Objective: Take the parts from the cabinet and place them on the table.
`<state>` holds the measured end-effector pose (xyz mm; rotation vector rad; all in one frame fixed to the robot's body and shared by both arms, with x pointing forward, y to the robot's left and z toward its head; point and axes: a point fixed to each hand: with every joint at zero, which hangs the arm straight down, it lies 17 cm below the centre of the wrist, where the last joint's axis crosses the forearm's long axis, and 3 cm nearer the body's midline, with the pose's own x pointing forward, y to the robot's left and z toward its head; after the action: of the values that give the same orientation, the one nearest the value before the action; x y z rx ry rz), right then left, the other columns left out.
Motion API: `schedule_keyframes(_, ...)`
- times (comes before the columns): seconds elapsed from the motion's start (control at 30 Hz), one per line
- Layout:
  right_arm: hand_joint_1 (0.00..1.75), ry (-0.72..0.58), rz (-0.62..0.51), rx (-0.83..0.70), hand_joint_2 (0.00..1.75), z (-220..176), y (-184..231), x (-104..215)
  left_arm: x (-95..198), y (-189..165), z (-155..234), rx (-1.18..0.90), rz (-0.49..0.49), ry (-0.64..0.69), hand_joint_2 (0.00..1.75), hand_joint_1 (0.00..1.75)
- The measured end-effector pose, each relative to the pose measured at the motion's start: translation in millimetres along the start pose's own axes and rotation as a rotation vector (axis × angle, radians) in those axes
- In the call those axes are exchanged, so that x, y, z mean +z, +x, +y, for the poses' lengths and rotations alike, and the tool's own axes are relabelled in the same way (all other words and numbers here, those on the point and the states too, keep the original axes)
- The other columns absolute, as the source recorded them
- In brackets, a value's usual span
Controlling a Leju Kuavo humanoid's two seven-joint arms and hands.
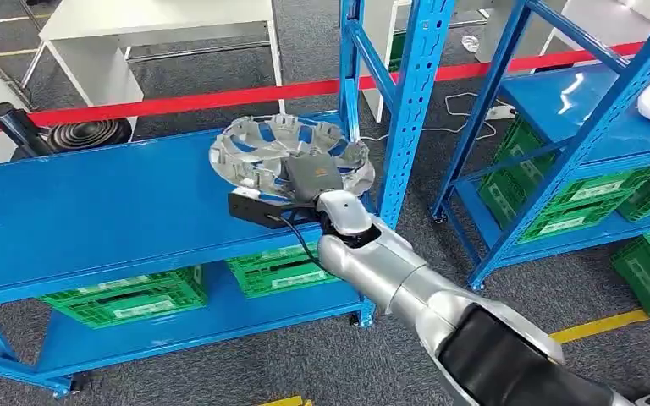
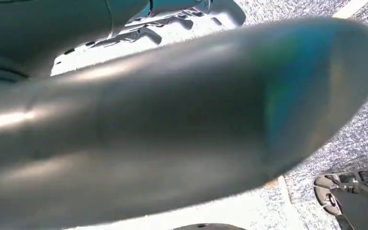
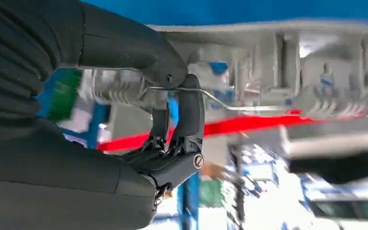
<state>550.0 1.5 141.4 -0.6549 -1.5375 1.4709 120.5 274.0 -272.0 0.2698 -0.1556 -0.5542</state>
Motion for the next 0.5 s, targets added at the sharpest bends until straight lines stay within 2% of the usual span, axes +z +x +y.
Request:
schedule_keyframes(0.23,1.75,0.071,0.088,-0.011,1.75,27.0,-33.7,8.1,0.2,1.2,0.5,-0.012,0.003,-0.002,0.00,0.00)
schedule_keyframes(0.5,1.75,0.085,0.096,-0.004,1.75,33.4,-38.0,10.0,0.7,3.7,-1.3,-0.019,-0.005,-0.005,0.00,0.00)
